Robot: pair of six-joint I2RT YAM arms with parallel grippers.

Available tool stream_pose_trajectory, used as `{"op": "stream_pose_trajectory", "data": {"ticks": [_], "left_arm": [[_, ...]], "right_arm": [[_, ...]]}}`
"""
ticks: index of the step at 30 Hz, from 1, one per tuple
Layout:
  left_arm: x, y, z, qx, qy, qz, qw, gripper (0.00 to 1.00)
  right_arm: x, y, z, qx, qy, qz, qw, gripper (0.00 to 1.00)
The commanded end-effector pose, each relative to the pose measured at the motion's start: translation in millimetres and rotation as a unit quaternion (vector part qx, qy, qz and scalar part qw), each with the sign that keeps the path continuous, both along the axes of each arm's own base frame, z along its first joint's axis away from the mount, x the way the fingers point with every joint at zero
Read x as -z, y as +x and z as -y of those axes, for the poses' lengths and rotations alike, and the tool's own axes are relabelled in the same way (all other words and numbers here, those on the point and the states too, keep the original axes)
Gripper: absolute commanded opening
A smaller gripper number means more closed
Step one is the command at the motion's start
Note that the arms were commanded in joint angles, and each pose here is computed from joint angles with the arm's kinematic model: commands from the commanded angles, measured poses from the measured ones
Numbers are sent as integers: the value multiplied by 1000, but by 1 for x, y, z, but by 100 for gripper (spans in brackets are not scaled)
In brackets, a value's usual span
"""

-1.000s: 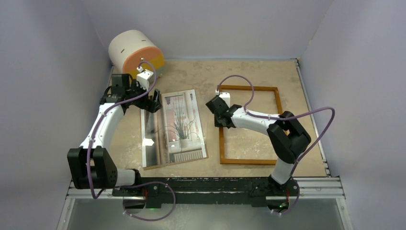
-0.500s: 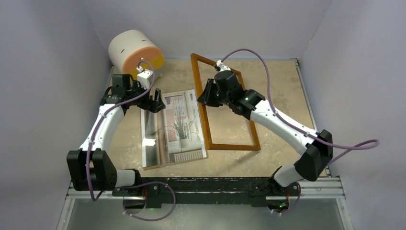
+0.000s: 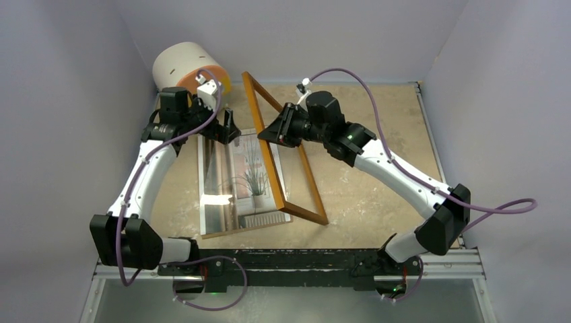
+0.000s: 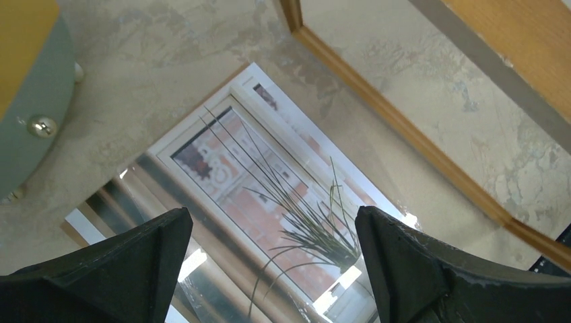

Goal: Put the photo into the frame
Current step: Turn over the photo frame at the center of the board.

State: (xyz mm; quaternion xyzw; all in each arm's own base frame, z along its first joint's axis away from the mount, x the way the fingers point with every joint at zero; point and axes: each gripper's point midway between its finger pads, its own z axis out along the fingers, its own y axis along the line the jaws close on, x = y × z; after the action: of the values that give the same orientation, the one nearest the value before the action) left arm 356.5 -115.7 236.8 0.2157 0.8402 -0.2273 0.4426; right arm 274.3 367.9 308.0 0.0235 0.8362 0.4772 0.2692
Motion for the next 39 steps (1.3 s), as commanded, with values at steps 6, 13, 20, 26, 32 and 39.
{"op": "stream_pose_trajectory", "data": {"ticks": [6,13,20,26,32,39], "left_arm": [[-45,15,29,-11,-39,53,998,100],[-64,21,52,3,-80,76,994,100],[-81,34,93,15,-75,94,993,100],[-84,49,118,18,-56,100,993,100],[-86,56,132,25,-45,114,992,100],[-81,56,150,38,-37,115,992,100]], "right_arm": [[-72,-1,4,0,170,18,985,0],[-50,8,23,11,213,-17,977,0],[-25,16,38,23,168,-39,985,8],[-14,20,53,27,106,-27,994,52],[-9,24,75,38,7,22,999,73],[-10,35,109,60,-129,76,987,74]]}}
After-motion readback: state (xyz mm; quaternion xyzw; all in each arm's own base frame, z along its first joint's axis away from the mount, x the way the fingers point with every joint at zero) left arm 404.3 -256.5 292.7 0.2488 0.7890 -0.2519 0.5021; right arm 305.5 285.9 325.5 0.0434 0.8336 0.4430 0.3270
